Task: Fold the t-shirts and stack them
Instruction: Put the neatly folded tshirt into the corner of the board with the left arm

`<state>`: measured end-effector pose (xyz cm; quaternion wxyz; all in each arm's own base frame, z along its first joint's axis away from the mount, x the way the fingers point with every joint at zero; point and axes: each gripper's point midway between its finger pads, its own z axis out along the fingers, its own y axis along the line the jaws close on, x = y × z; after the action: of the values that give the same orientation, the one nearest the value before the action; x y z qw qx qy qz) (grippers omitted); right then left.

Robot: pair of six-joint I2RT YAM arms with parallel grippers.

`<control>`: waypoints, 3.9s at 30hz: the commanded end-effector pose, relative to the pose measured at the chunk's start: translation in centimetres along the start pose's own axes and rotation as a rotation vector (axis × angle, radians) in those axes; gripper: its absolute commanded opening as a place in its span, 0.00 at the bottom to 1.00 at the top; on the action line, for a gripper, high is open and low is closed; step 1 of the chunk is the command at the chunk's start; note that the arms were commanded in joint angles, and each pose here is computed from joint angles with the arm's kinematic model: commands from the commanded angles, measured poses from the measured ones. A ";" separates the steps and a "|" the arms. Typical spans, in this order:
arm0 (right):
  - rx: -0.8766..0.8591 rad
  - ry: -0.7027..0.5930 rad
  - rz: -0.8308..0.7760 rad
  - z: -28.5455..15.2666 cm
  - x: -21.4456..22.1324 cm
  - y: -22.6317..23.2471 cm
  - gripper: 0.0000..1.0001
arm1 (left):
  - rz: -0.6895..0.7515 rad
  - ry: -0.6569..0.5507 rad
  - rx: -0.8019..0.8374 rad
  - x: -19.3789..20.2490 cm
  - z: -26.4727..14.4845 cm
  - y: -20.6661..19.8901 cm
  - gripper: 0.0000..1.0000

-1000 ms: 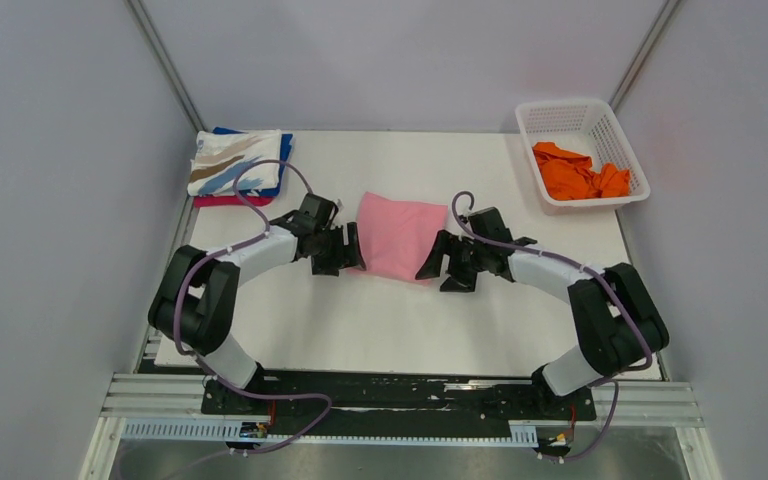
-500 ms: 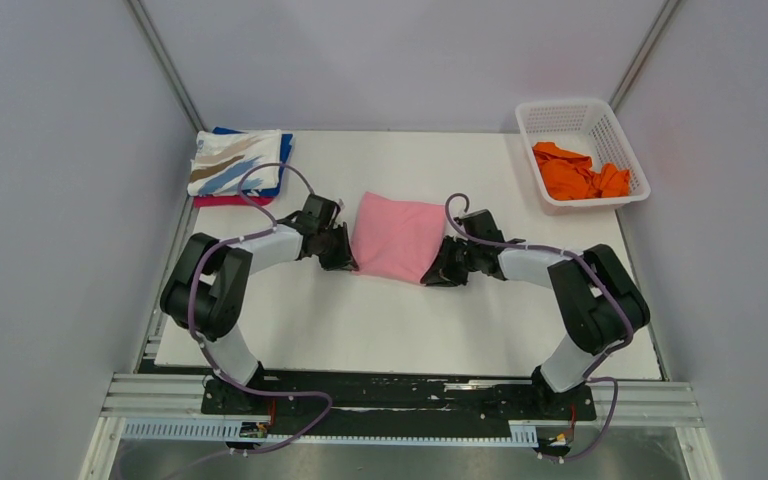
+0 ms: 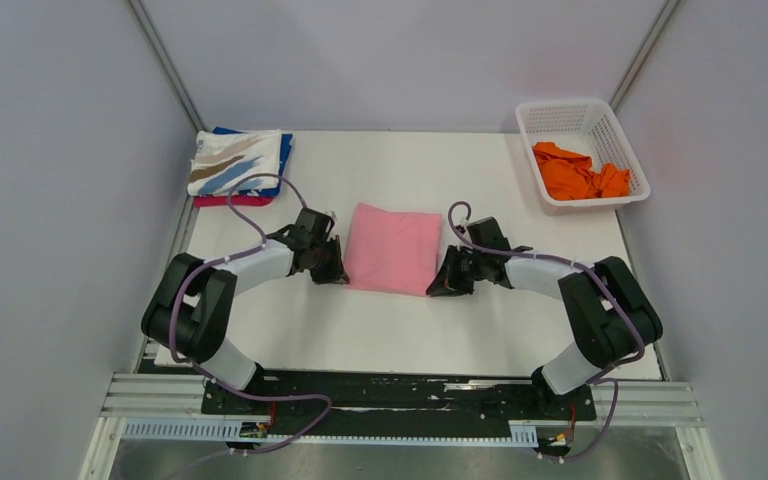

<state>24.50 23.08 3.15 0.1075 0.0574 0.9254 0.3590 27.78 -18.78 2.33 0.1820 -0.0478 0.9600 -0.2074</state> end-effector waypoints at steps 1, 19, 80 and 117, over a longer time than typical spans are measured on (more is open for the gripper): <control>-0.015 0.055 -0.033 -0.8 1.5 -0.4 0.00 | 0.007 0.032 0.001 2.0 -0.7 1.0 0.00; 0.046 -0.303 -0.068 -9.2 -6.1 1.5 1.00 | 0.079 -0.250 -0.021 -7.8 -5.5 -2.0 1.00; 0.446 -0.614 0.058 -16.9 -9.6 -8.0 1.00 | 0.642 -0.499 -1.115 -36.1 -13.1 6.4 0.00; 0.397 -0.616 0.042 -17.1 -9.6 -6.9 1.00 | 0.570 -0.689 -1.063 -39.2 -21.5 4.8 0.00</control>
<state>28.77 5.22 11.16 0.3382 0.2089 0.9073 0.1372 55.52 -1.48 29.48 0.4488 0.0884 0.8110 0.3648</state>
